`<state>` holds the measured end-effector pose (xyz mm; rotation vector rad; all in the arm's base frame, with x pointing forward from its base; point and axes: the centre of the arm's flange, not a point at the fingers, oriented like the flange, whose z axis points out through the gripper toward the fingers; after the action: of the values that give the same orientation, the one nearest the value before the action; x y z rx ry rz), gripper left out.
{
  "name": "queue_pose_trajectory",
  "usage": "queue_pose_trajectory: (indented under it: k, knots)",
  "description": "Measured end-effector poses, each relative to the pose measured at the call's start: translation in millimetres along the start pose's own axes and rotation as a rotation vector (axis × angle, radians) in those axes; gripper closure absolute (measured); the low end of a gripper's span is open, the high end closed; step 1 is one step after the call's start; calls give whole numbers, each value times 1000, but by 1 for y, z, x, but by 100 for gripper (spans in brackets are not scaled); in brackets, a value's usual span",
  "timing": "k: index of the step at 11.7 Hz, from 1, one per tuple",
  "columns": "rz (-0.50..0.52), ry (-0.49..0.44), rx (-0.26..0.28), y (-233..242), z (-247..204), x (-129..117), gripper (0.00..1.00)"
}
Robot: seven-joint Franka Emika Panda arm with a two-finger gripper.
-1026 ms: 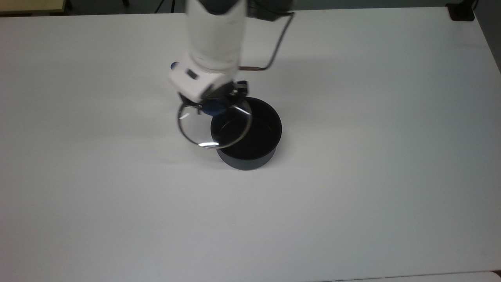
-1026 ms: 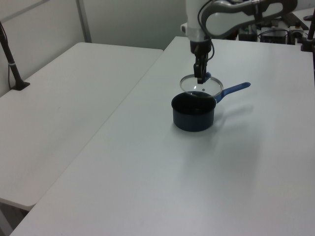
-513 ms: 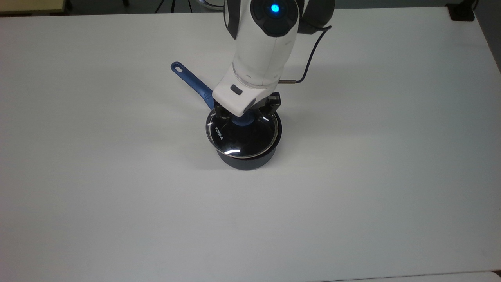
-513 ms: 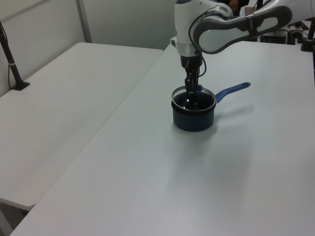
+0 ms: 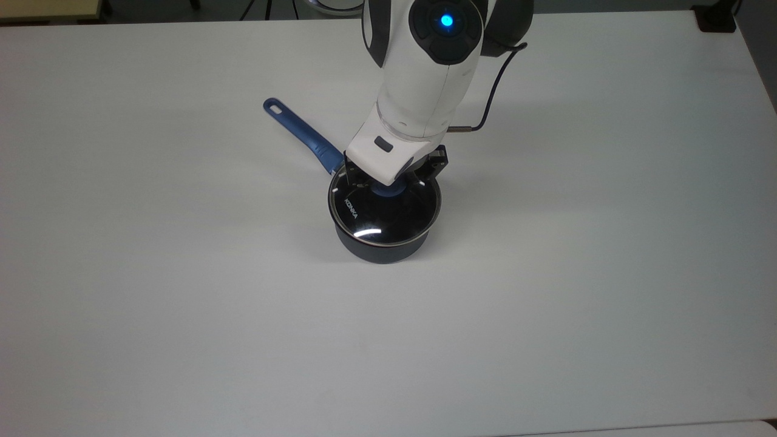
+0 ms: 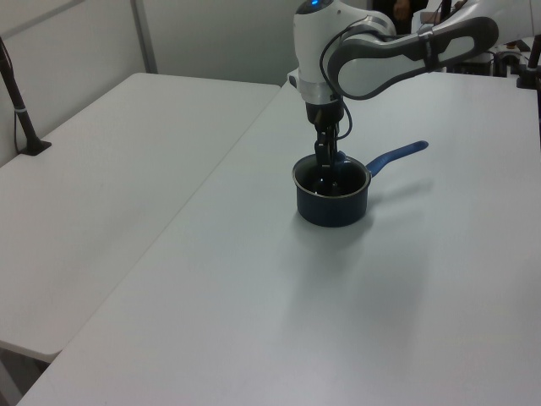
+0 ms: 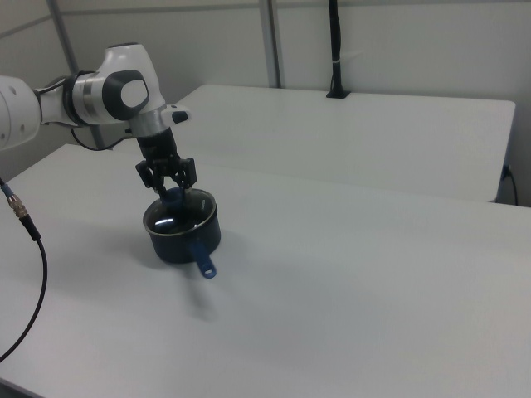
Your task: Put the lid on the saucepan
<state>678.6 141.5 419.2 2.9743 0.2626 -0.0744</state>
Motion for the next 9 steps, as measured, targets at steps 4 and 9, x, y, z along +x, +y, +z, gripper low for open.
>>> queue_pose_trajectory:
  k: [4, 9]
  knots:
    - [-12, -41, 5, -1, 4, -4, 26]
    - [23, 38, 22, 26, -46, -10, 0]
